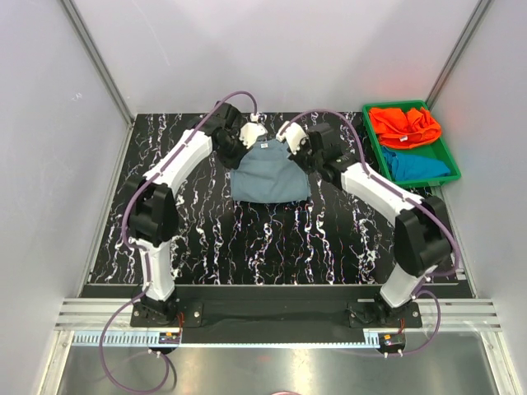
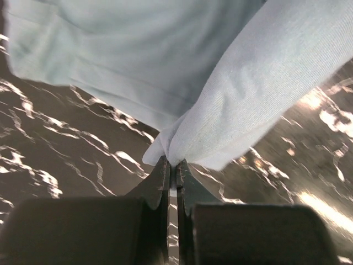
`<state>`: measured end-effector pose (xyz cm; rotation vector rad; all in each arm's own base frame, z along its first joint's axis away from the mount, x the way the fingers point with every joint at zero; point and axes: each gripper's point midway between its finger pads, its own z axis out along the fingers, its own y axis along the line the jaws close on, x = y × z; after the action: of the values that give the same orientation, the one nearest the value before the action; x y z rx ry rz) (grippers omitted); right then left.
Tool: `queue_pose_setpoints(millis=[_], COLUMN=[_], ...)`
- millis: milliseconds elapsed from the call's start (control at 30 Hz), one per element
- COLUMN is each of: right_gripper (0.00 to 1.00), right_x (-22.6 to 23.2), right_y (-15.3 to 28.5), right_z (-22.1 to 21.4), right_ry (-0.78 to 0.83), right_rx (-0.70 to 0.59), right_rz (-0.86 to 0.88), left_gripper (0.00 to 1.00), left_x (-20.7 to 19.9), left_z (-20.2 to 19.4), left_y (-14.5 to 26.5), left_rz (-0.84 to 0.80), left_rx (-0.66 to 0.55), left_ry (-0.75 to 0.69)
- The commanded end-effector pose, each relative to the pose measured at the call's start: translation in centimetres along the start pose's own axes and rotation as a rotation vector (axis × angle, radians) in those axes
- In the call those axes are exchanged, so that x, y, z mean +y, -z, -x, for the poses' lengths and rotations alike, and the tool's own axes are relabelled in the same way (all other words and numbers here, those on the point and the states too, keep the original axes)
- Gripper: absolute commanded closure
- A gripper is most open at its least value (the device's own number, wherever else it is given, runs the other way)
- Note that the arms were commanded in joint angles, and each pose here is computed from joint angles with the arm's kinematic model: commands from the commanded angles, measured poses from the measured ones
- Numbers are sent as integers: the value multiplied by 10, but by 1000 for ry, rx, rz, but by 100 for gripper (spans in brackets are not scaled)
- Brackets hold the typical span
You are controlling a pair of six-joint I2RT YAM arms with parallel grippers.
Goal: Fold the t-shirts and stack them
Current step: Fold the tshirt
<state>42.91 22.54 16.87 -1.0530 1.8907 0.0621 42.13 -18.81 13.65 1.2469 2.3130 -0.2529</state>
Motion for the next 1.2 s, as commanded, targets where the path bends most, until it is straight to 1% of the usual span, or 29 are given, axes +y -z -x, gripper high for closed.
queue_pose_setpoints(millis=[0, 233, 267, 300, 333, 367, 400, 433, 467, 500, 533, 567, 600, 633, 667, 700, 733, 767, 800, 833, 867, 900, 933, 967, 1033, 1067, 1100, 1133, 1167], right_gripper=[100, 100, 100, 100, 100, 100, 100, 100, 100, 100, 100, 100, 100, 100, 100, 100, 100, 100, 100, 95, 88, 66, 36, 29, 16, 15, 15, 15, 15], right_x=[-34, -69, -77, -77, -83, -91, -89, -95, -102, -103, -105, -115, -112, -112, -118, -113, -116, -122, -122, -127, -133, -137, -139, -144, -150, -156, -158, -155, -160], right_y=[-15, -54, -57, -71, -76, -78, -93, -98, -101, -116, -122, -125, -141, -147, -150, -163, -167, -169, -178, -180, -182, -182, -181, -175, -166, -148, -140, -134, -113], right_z=[31, 33, 42, 33, 33, 43, 34, 31, 39, 27, 25, 33, 18, 18, 24, 13, 8, 13, 2, 3, -1, -1, -5, -1, 1, 18, 25, 22, 42], right_ry=[6, -13, -10, -13, -16, -16, -17, -21, -20, -24, -27, -28, -35, -36, -37, -39, -40, -40, -51, -55, -57, -60, -67, -79, -98, -106, -112, -119, -147], right_rx=[-89, -96, -116, -94, -94, -117, -98, -96, -111, -86, -86, -101, -70, -69, -83, -66, -47, -57, -33, -40, -29, -29, -23, -27, -33, -68, -90, -82, -124], right_rz=[-75, -134, -148, -142, -148, -163, -154, -165, -177, -179, -186, -205, -199, -198, -207, -198, -218, -233, -250, -279, -316, -342, -363, -385, -423, -438, -445, -438, -448], left_gripper=[100, 100, 100, 100, 100, 100, 100, 100, 100, 100, 100, 100, 97, 86, 80, 74, 64, 52, 44, 31, 19, 6, 1, 1, 1, 1, 1, 1, 1], left_x=[33, 74, 81, 87, 94, 104, 109, 118, 126, 131, 139, 151, 157, 166, 180, 184, 188, 193, 196, 202, 204, 207, 212, 213, 214, 212, 210, 203, 197], left_z=[24, 38, 42, 43, 42, 47, 46, 47, 54, 50, 50, 58, 57, 56, 67, 64, 67, 69, 69, 74, 70, 70, 67, 74, 73, 80, 81, 84, 85], left_y=[1, -10, -12, -14, -15, -14, -22, -24, -23, -35, -38, -37, -47, -49, -44, -54, -55, -58, -59, -56, -56, -54, -53, -36, -21, 3, 13, 31, 38], left_rz=[88, 175, 196, 210, 229, 267, 274, 303, 325, 336, 360, 412, 426, 472, 533, 544, 556, 570, 582, 617, 637, 669, 713, 740, 776, 798, 808, 808, 785], left_rx=[-58, -95, -108, -114, -117, -136, -131, -133, -151, -138, -142, -169, -173, -169, -205, -199, -204, -211, -214, -238, -238, -247, -262, -294, -309, -347, -357, -388, -405], left_ry=[-27, -3, 5, 9, 18, 20, 24, 27, 33, 42, 55, 68, 76, 82, 95, 103, 102, 107, 112, 119, 139, 157, 191, 207, 252, 290, 305, 334, 351])
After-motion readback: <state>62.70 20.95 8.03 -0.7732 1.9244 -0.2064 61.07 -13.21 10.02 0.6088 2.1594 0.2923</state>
